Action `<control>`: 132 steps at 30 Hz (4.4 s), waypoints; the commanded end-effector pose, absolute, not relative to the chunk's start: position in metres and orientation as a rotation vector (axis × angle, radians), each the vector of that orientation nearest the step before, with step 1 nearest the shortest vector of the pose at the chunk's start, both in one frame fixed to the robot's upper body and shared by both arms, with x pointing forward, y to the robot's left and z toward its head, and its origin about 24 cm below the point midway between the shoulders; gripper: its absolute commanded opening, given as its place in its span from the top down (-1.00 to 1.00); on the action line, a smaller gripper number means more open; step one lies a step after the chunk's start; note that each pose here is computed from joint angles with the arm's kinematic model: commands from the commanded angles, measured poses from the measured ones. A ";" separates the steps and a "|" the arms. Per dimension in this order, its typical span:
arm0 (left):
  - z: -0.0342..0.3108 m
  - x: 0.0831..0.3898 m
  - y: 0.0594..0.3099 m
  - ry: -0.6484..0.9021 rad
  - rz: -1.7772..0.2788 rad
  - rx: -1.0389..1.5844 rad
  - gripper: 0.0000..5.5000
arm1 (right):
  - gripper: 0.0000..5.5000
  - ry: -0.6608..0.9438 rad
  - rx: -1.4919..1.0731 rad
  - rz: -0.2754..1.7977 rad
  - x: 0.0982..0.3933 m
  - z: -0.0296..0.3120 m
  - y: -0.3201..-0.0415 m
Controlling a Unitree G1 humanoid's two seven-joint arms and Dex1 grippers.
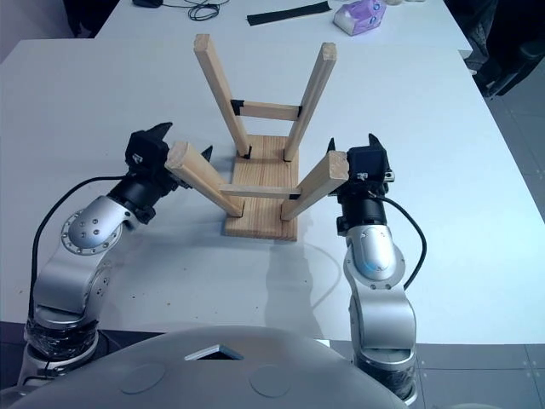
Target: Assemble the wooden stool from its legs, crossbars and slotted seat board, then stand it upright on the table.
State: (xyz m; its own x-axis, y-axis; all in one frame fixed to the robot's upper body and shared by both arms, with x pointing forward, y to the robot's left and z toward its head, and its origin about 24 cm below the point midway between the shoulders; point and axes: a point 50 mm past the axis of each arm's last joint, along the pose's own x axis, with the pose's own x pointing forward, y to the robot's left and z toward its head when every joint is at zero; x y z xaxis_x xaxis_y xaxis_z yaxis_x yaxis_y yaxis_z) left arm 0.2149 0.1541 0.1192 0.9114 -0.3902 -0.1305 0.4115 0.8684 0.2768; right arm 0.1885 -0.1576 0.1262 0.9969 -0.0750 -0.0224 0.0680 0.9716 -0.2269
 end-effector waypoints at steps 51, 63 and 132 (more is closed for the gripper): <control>0.259 0.235 0.147 -0.208 -0.857 -0.421 -0.25 | -0.13 0.112 -0.311 -0.042 0.192 0.095 -0.158; 0.291 0.231 0.125 -0.231 -0.979 -0.487 -0.25 | -0.13 0.081 -0.314 0.001 0.196 0.098 -0.149; 0.077 0.210 0.085 -0.067 -1.180 0.243 -0.25 | -0.13 0.487 -0.612 0.692 0.190 0.029 -0.185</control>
State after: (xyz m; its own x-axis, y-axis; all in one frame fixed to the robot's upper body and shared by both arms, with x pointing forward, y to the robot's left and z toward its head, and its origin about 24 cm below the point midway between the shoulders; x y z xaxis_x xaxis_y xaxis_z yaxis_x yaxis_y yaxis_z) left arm 0.2092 0.0874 0.0784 0.3764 -0.9245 -0.0604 0.9099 0.3567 0.2118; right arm 0.1945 -0.1835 0.0409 0.6851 0.4692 -0.5573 -0.7108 0.5982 -0.3701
